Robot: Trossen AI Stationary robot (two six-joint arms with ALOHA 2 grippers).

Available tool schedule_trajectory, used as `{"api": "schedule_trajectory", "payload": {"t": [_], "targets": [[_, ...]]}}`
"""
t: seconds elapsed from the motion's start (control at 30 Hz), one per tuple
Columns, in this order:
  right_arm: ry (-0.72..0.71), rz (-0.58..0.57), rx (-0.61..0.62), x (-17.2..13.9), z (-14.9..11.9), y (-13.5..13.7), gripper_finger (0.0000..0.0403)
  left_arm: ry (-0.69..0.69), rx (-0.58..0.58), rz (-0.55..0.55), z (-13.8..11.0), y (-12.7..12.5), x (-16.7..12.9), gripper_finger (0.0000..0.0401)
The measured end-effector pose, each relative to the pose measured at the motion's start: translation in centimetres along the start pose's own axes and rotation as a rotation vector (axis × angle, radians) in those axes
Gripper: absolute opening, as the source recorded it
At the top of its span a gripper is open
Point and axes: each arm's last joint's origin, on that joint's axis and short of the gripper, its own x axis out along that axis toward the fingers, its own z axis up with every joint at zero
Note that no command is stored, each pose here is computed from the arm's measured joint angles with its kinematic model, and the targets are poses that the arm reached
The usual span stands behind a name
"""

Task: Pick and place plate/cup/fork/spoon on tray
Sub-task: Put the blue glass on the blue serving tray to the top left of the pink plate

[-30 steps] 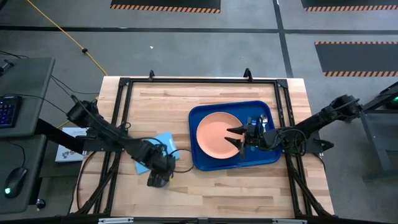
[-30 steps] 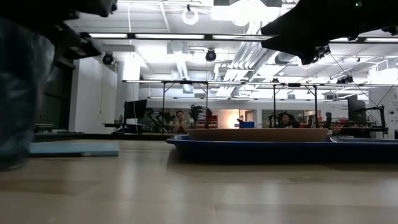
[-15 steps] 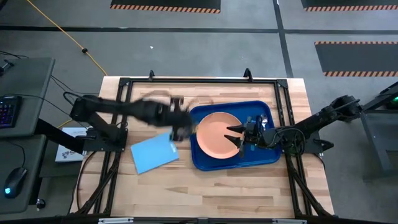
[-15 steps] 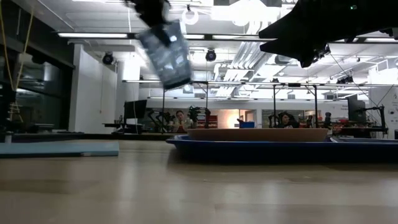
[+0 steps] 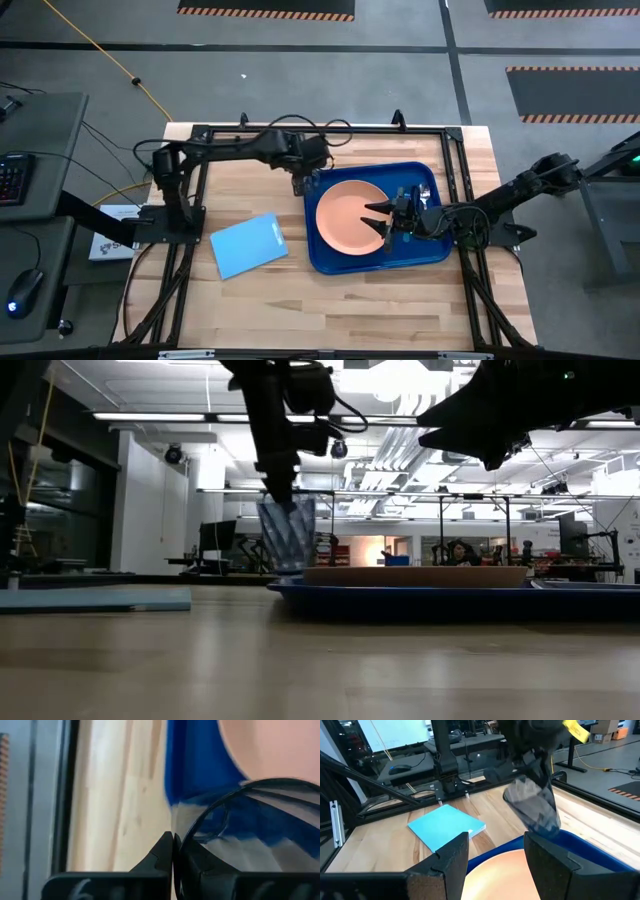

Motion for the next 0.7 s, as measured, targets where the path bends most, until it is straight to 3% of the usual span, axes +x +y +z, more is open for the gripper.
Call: {"api": "schedule_trajectory", "payload": {"t": [0.37,0.7], "targets": [[0.002,0.0,-0.001,0.0,0.0,0.0,0.0184,-0.086,0.023,-0.115,1.2,-1.6,0.7,0.0001],[0.002,0.0,-0.001,0.0,0.0,0.0,0.0184,-0.087,-0.01,-0.143,1.1,-0.8,1.0,0.0001]]}}
